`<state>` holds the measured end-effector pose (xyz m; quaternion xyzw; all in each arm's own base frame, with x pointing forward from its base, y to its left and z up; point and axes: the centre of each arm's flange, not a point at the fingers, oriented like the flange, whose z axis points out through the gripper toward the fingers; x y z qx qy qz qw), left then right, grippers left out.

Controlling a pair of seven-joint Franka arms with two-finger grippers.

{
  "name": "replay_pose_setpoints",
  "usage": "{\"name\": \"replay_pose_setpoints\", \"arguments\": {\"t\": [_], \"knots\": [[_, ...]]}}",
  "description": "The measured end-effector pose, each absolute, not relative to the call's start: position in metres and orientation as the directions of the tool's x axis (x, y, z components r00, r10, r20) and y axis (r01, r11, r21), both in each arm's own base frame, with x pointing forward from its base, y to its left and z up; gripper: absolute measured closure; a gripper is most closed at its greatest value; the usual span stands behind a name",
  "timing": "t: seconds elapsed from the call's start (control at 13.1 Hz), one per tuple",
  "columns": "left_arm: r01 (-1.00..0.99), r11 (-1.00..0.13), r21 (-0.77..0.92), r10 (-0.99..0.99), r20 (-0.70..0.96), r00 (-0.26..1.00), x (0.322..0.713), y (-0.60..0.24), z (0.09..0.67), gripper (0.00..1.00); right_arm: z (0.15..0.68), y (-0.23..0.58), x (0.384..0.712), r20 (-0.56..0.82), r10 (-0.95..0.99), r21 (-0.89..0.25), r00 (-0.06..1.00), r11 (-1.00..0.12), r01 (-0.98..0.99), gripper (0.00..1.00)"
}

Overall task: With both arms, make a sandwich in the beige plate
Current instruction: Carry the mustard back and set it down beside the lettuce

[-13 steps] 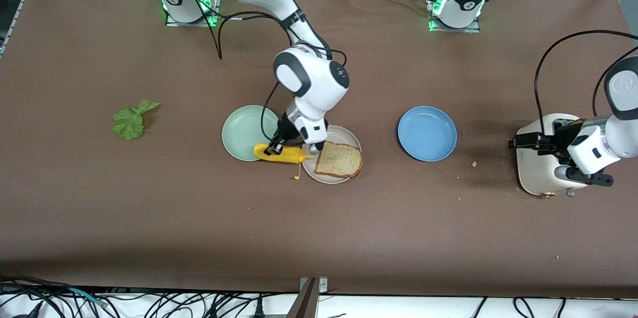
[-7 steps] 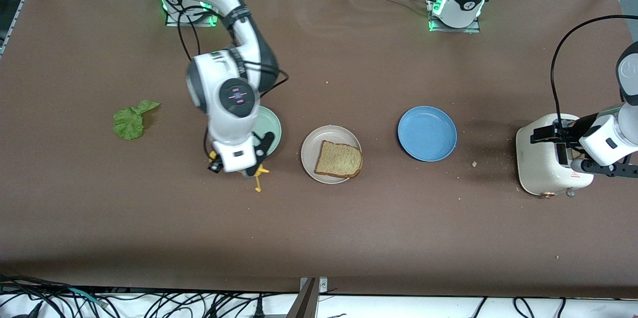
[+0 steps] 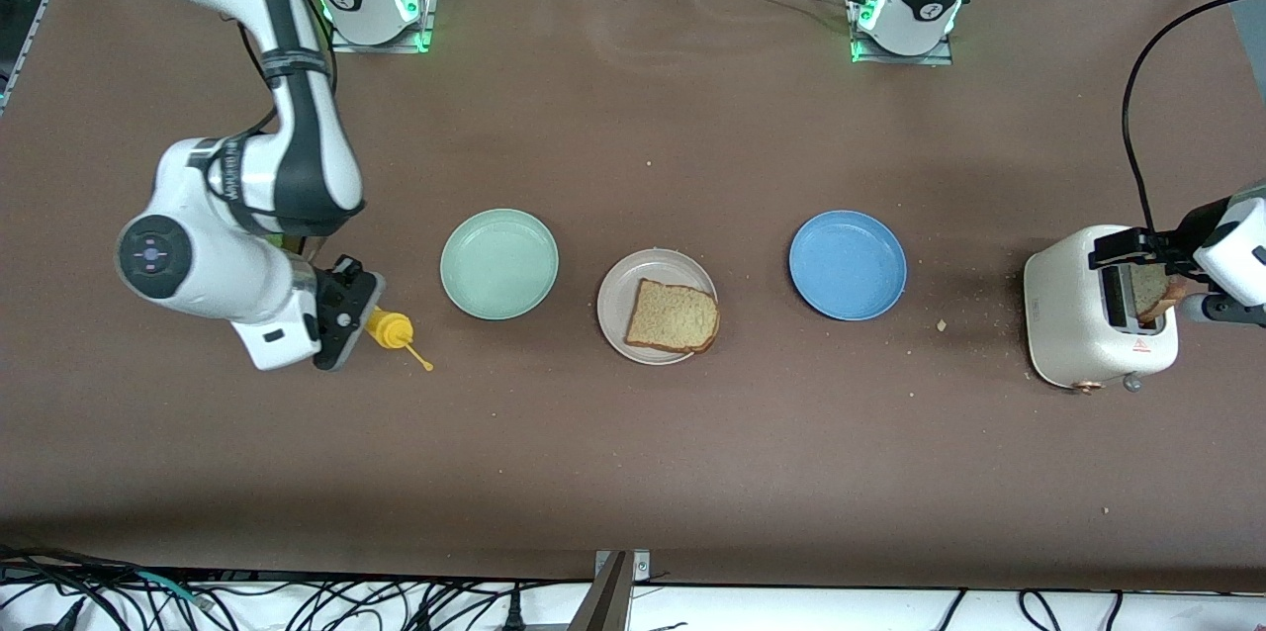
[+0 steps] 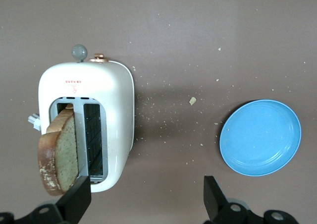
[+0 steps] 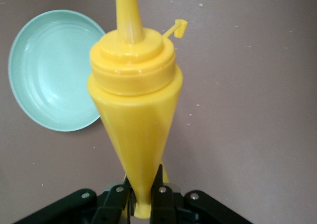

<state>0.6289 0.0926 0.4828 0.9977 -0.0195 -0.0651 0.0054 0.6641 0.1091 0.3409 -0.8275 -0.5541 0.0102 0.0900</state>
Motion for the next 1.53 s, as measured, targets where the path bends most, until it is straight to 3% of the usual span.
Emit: {"name": "replay_pose_setpoints", "arguments": {"t": [0.38,0.84,1.07,1.53], "knots": [[-0.028,-1.000,0.012,-0.029,-0.130,0.991,0.628,0.097,0.483,0.00,0.265,0.002,0.621,0.455,0.804,-0.290,0.382,-0.272,0.918,0.85],[-0.018,-1.000,0.012,-0.019,-0.131,0.991,0.627,0.103,0.482,0.00,0.211,-0.041,0.564,0.673,0.678,-0.284,0.296,-0.133,0.950,0.85],[-0.017,-1.000,0.012,-0.018,-0.131,0.991,0.627,0.103,0.483,0.00,0.193,-0.058,0.541,0.727,0.641,-0.250,0.246,-0.088,0.964,0.85],[-0.017,-1.000,0.012,-0.018,-0.131,0.991,0.627,0.103,0.482,0.00,0.170,-0.070,0.521,0.765,0.596,-0.232,0.244,-0.098,0.968,0.85]]}}
